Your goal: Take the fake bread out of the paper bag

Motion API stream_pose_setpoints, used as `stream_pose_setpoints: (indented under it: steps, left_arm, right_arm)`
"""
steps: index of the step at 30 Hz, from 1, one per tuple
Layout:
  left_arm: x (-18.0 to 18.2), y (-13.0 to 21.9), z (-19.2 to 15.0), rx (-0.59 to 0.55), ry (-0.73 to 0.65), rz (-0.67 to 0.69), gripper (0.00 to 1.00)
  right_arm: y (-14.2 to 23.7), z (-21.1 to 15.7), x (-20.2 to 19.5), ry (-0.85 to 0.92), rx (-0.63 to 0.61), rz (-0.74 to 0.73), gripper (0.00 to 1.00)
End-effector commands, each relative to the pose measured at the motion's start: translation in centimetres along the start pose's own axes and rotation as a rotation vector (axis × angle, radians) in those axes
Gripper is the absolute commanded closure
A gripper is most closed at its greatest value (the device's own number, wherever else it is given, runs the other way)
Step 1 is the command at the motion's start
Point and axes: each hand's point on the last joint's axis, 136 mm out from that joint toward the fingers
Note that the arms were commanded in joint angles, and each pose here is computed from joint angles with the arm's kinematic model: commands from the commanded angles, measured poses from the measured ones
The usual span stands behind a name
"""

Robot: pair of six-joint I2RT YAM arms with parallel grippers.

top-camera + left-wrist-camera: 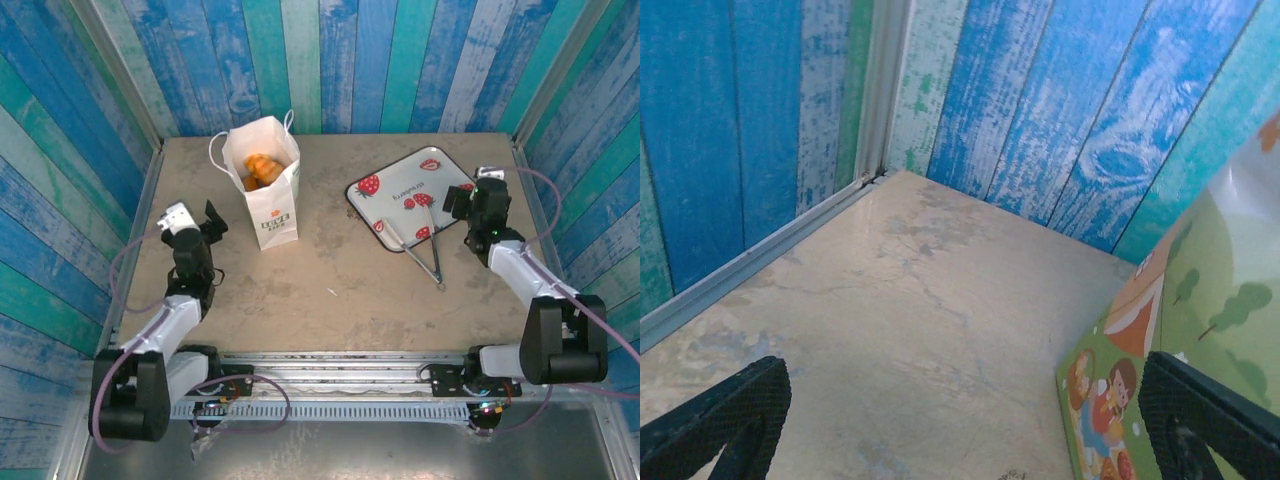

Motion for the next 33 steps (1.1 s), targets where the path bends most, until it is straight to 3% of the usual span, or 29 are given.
stream_pose_setpoints:
  steps: [1,9,17,27,33]
  left_arm:
    - [0.8,1.2,2.2,-0.030,0.104,0.040,0.06]
    - [0.7,3.1,5.5,-0.081,0.227,0.021,0.06]
    - [-0.4,3.4,7.9,-0.082,0.278,-0.019,0.06]
    - [-1.9,4.0,10.3,-0.080,0.295,-0.087,0.06]
    - [-2.5,4.1,10.5,-0.073,0.282,-0.119,0.06]
  right_arm:
    - [0.3,-4.6,-0.8,-0.035,0.219,-0.036,0.02]
    - [-0.7,-5.8,-2.1,-0.144,0.368,-0.075,0.19]
    - [-5.2,-3.3,-4.2,-0.180,0.454,-0.085,0.21]
    - [-14.1,-2.3,-3.9,-0.112,0.508,-0.002,0.01]
    - [-17.7,-1.5,-3.4,-0.082,0.498,0.024,0.00]
Point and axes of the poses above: each hand's point on the last joint's axis, 136 mm out from that joint toward the fingers, its own y axis back along the fingers, its own x axis along the line the jaws close on, z = x × y, and after that the axes turned 4 degrees about -y, right-handed
